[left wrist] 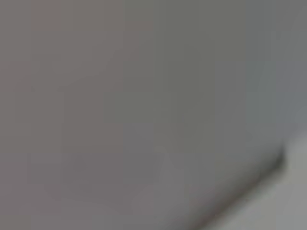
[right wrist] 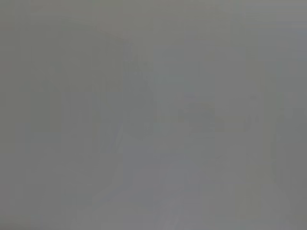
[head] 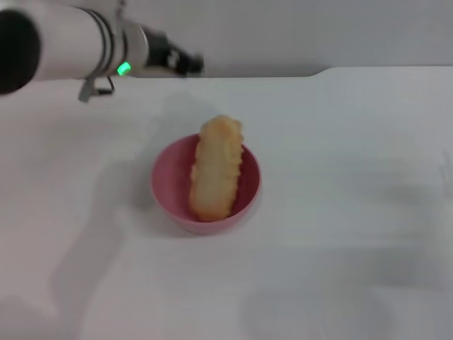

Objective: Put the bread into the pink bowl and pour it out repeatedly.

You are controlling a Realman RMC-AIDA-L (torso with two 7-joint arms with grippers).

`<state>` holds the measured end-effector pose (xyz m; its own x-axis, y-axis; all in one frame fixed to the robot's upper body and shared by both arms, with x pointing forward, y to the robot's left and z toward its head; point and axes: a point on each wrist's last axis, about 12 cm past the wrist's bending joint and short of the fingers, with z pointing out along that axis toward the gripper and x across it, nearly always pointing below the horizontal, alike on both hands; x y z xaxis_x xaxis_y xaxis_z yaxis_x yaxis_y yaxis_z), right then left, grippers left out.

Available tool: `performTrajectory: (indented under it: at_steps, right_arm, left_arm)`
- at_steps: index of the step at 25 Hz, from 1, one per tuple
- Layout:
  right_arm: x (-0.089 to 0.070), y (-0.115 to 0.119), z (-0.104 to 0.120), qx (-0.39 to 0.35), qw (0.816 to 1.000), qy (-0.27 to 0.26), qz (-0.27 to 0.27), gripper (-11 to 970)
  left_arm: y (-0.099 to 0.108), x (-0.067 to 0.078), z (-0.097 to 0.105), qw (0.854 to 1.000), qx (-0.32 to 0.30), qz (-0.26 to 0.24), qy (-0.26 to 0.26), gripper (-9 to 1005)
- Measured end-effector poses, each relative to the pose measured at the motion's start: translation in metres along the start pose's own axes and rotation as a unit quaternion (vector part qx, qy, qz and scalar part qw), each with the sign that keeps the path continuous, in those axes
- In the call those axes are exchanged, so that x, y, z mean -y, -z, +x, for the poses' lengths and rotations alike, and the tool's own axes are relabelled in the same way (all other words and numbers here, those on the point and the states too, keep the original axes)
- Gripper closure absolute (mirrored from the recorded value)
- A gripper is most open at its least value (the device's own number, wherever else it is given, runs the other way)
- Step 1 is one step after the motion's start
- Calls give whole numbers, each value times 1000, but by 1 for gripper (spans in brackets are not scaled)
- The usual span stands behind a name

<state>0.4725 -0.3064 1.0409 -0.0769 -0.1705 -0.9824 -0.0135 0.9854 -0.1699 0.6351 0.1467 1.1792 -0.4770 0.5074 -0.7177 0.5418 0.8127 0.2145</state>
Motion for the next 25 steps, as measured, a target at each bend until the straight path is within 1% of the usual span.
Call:
performTrajectory:
  at_steps: [1, 2, 3, 4, 5, 7, 8, 9, 10, 11, 12, 13, 14, 15, 16, 17, 18, 19, 20, 21, 22, 23, 25]
  right_arm:
    - [0, 0, 0, -1, 1000, 0, -1, 432]
    - [0, 0, 0, -1, 1000, 0, -1, 432]
    - [0, 0, 0, -1, 1000, 1, -1, 432]
    - [0, 0, 1, -3, 1000, 1, -1, 432]
    - [0, 0, 1, -4, 1000, 1, -2, 432]
    - [0, 0, 1, -8, 1000, 0, -2, 432]
    - [0, 0, 2, -10, 1000, 0, -2, 432]
    - [0, 0, 2, -12, 1000, -1, -2, 432]
    - [0, 0, 3, -14, 1000, -1, -3, 432]
    - [0, 1, 3, -15, 1000, -1, -2, 432]
    - [0, 1, 3, -15, 1000, -1, -2, 432]
    - [0, 1, 3, -15, 1000, -2, -1, 432]
    - [0, 1, 3, -14, 1000, -3, -1, 432]
    - [0, 1, 3, -13, 1000, -3, -1, 432]
    - [0, 1, 3, -13, 1000, -4, 0, 432]
    - [1, 1, 3, -13, 1000, -5, 2, 432]
    - [1, 2, 3, -11, 1000, -8, 4, 432]
    - [1, 2, 3, -10, 1000, -10, 5, 432]
    - [1, 2, 2, -5, 1000, -12, 7, 432]
    - [1, 3, 1, 2, 1000, -16, 10, 432]
    - [2, 4, 1, 8, 1000, -19, 13, 432]
    - [1, 6, 1, 16, 999, -23, 16, 432]
    - [1, 10, 3, 30, 999, -30, 22, 432]
  left_arm:
    - [4, -7, 0, 998, 53, -19, 7, 405]
    - [8, -15, 1, 993, 109, -40, 13, 365]
    - [8, -15, 1, 993, 109, -40, 13, 325]
    - [10, -19, 3, 990, 131, -51, 16, 284]
    - [16, -31, 13, 976, 198, -86, 28, 258]
    - [17, -39, 26, 963, 241, -113, 37, 205]
    - [17, -39, 26, 963, 241, -113, 37, 178]
    - [15, -44, 42, 951, 274, -135, 43, 152]
    - [12, -44, 56, 943, 296, -149, 43, 152]
    - [10, -44, 63, 938, 308, -156, 42, 152]
    - [9, -43, 71, 932, 322, -163, 39, 151]
    - [9, -43, 71, 932, 322, -163, 39, 151]
    - [7, -40, 90, 919, 349, -178, 33, 151]
    - [8, -38, 102, 906, 377, -192, 32, 150]
    - [8, -38, 102, 906, 377, -192, 32, 150]
    - [10, -40, 108, 897, 391, -201, 39, 150]
    - [10, -40, 108, 897, 391, -201, 39, 151]
    - [11, -42, 110, 891, 402, -208, 44, 152]
    - [11, -42, 110, 891, 402, -208, 44, 153]
    - [6, -46, 125, 893, 389, -216, 70, 153]
    - [6, -46, 125, 893, 389, -216, 70, 154]
    - [3, -46, 135, 896, 380, -218, 73, 155]
    - [3, -46, 135, 896, 380, -218, 73, 155]
